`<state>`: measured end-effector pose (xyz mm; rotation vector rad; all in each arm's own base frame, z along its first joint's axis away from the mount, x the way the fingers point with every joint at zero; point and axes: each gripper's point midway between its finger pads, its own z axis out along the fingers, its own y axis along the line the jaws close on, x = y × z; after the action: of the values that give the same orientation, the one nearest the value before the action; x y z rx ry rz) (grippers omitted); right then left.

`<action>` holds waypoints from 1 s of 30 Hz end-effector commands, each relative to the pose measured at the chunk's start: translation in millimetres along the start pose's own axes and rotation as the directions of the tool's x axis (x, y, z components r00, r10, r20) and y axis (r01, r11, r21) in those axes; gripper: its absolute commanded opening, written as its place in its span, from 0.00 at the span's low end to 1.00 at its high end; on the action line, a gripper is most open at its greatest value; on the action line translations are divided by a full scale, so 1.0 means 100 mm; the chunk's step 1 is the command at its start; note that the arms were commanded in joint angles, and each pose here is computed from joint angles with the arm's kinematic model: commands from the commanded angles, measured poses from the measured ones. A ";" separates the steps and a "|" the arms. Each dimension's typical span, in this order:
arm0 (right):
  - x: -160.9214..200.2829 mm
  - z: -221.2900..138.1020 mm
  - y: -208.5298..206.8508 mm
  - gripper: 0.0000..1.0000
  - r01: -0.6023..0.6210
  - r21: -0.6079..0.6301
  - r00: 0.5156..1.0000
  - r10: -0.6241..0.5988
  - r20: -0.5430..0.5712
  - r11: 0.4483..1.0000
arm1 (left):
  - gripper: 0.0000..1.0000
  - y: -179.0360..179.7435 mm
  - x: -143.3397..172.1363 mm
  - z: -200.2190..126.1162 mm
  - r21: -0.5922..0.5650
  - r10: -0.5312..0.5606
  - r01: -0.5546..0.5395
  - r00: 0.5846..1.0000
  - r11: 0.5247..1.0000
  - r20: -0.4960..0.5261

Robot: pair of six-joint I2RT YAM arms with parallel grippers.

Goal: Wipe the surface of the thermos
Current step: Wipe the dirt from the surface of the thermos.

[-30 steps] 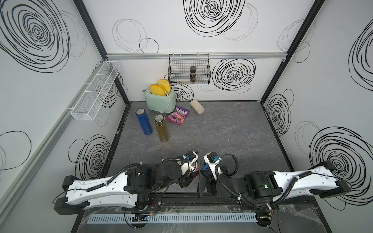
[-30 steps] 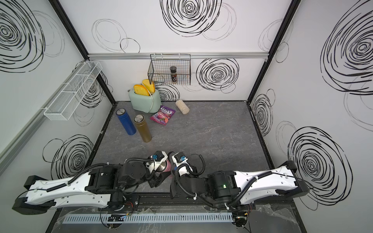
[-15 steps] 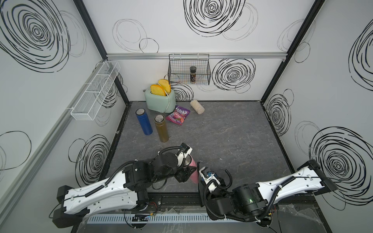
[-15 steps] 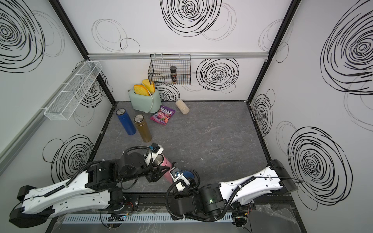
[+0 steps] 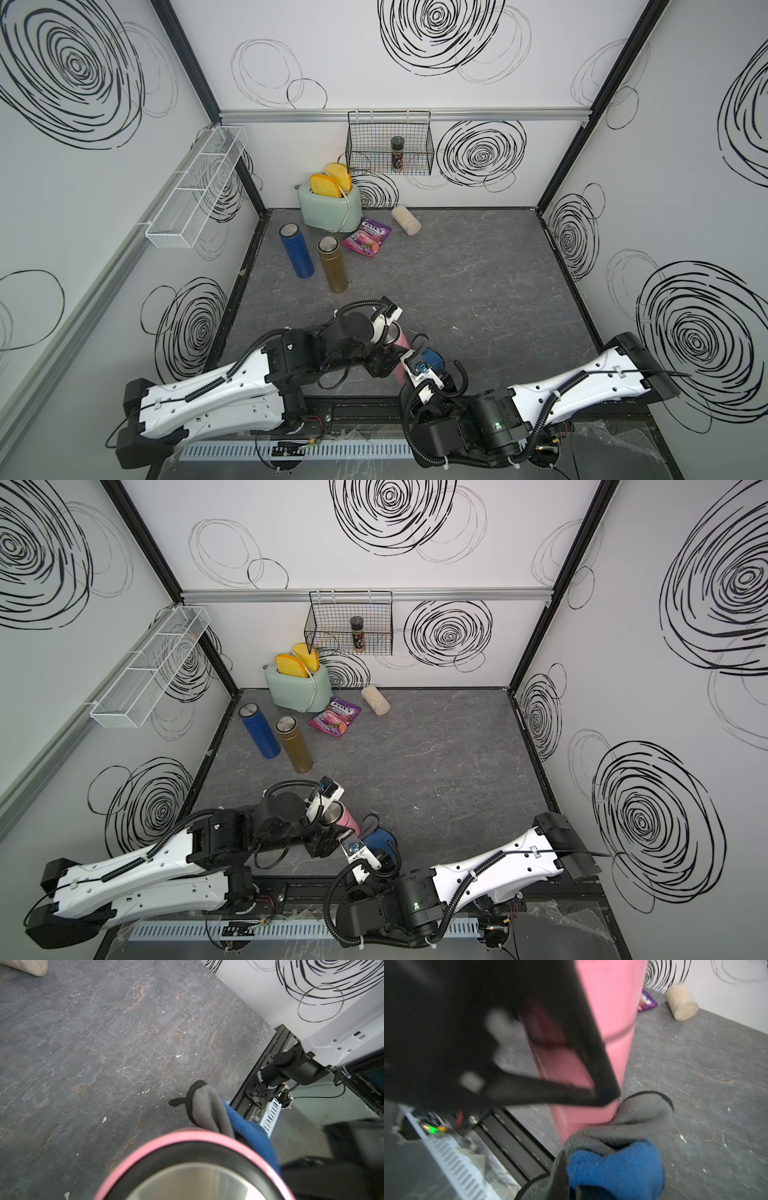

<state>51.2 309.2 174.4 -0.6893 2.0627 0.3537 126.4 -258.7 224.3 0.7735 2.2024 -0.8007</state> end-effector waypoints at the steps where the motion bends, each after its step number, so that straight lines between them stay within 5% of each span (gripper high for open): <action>1: -0.25 -0.16 0.05 0.00 -0.137 -0.069 0.989 0.140 0.036 0.988 | 0.03 -0.16 -0.26 -0.05 0.076 -0.012 0.003 0.994 0.997 0.113; 9: -1.09 -0.47 0.24 0.00 -0.045 -0.060 0.979 0.055 0.195 0.997 | 0.02 -0.13 -0.24 -0.02 0.058 -0.008 0.002 0.994 0.998 0.108; 12: -0.85 -0.26 0.09 0.00 -0.081 -0.042 0.985 0.086 0.147 0.996 | 0.02 -0.04 -0.22 -0.03 0.017 -0.007 0.005 0.992 1.000 0.123; 18: 0.23 0.07 -0.35 0.00 -0.319 -0.025 0.942 0.314 -0.114 0.947 | 0.03 0.15 -0.22 0.00 -0.074 0.005 0.007 0.988 0.997 0.156; 30: -0.06 -0.40 -0.79 0.00 -0.406 -0.062 0.913 0.408 0.016 0.912 | 0.03 0.39 -0.16 0.33 -0.241 0.093 -0.063 0.989 0.968 0.114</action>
<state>63.4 244.9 200.8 -0.3326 2.1863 0.7147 159.4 -254.7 188.9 0.7277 2.1909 -0.5446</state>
